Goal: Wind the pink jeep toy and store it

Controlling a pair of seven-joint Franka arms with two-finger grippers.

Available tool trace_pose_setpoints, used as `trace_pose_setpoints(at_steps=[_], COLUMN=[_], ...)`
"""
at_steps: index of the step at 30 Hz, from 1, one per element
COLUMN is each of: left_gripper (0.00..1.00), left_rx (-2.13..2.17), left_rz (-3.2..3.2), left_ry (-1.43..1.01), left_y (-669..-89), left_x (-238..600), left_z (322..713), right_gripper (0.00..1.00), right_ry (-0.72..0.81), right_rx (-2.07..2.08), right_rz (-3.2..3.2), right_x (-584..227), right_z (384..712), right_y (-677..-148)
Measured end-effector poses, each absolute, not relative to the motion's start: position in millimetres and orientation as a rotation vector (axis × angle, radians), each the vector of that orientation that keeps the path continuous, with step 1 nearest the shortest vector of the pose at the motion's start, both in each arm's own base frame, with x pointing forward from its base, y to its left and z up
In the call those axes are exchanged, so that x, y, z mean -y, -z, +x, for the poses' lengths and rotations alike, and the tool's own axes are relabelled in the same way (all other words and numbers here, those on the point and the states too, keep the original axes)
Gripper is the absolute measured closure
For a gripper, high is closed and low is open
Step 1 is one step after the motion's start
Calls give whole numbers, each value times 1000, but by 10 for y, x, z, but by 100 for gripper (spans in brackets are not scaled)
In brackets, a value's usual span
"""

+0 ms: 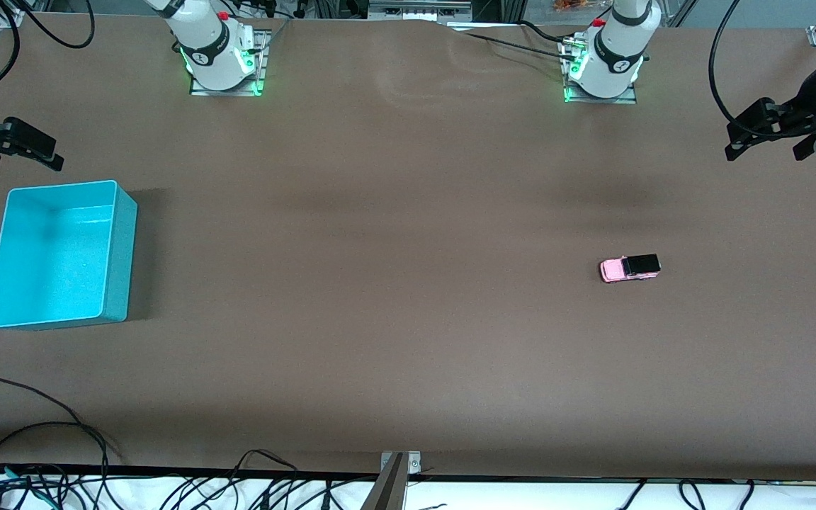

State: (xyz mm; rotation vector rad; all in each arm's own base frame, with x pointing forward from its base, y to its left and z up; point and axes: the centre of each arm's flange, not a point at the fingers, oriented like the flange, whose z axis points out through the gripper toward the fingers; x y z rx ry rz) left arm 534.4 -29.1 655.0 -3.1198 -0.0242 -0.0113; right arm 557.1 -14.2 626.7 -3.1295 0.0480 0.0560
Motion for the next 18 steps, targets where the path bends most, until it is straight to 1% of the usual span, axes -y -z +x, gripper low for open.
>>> trace_pose_setpoints(at_steps=[18], left_gripper=[0], left_rx=[24], left_rz=[-3120], left_ry=[8], left_y=[-6540], left_x=[291], left_z=[5349], right_gripper=[0], right_ry=[-43], right_rx=[-34], right_rz=[-3129], right_x=[91], right_z=[5591], right_y=[-6265])
